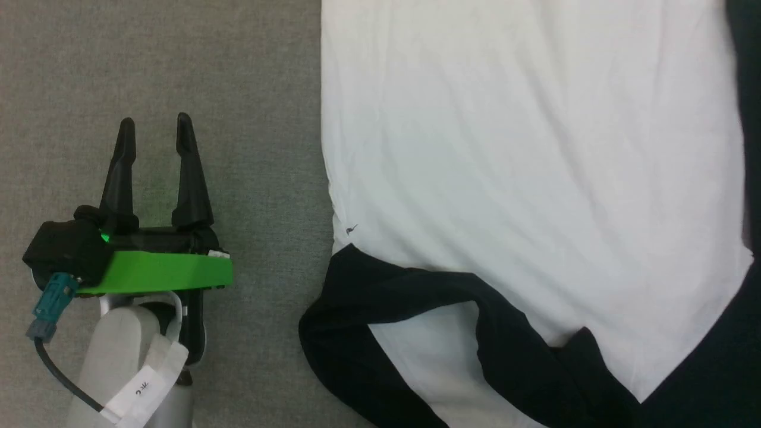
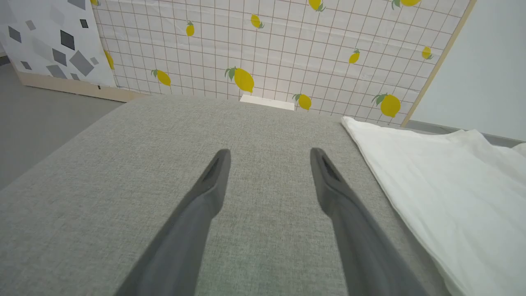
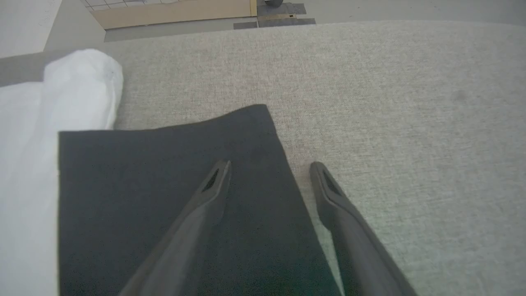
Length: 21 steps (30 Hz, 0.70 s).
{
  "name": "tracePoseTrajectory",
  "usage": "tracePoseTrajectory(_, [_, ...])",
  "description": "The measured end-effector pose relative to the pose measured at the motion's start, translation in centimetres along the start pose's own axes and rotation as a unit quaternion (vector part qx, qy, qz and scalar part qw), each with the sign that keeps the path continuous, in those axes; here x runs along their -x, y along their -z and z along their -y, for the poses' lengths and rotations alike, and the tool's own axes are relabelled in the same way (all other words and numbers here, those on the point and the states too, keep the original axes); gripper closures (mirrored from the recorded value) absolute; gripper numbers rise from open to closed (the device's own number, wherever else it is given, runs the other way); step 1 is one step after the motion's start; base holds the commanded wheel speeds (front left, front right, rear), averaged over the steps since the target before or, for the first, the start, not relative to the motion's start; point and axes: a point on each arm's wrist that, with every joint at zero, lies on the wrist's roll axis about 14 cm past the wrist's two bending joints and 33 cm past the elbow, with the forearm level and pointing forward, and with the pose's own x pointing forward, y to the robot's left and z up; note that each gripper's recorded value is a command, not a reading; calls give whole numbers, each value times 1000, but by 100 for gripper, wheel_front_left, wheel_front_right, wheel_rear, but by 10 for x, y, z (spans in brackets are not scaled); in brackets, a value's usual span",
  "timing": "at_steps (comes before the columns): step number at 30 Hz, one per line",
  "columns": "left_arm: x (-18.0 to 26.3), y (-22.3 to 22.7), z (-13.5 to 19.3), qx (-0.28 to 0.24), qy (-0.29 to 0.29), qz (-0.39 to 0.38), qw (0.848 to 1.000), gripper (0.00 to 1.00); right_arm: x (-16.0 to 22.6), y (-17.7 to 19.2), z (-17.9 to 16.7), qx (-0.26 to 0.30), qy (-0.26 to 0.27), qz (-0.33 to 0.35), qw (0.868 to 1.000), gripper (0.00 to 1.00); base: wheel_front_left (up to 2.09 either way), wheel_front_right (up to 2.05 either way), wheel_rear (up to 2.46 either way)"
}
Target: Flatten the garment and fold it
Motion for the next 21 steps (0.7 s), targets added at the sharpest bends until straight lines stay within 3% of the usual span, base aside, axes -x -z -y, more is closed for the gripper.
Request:
tracePoseTrajectory(3, [2, 6, -7, -6, -8, -7, 1000, 0, -11, 5, -6, -10, -3, -18, 1000, 0, 0, 0, 0])
tracePoseTrajectory(4, [2, 7, -9, -9, -11, -9, 1000, 0, -13, 6, -7, -12, -2, -29, 1000, 17, 0, 0, 0])
tracePoseTrajectory(5, [3, 9, -11, -12, -10, -11, 1000, 0, -15, 8, -7, -11, 0, -40, 999, 53, 0, 0, 0])
tracePoseTrajectory(6, [3, 9, -12, -12, -12, -12, 1000, 0, -16, 8, -5, -8, 4, -50, 999, 71, 0, 0, 0])
tracePoseTrajectory(7, [3, 10, -13, -12, -13, -12, 1000, 0, -17, 8, -5, -4, 5, -58, 998, 100, 0, 0, 0])
tracePoseTrajectory(16, [6, -1, -4, 4, -1, -1, 1000, 0, 14, -12, 17, 27, 35, 4, 999, 100, 0, 0, 0])
tracePoseTrajectory(21, [14, -11, 2, 12, 7, 4, 1000, 0, 56, -30, 42, 47, 62, 55, 995, 100, 0, 0, 0])
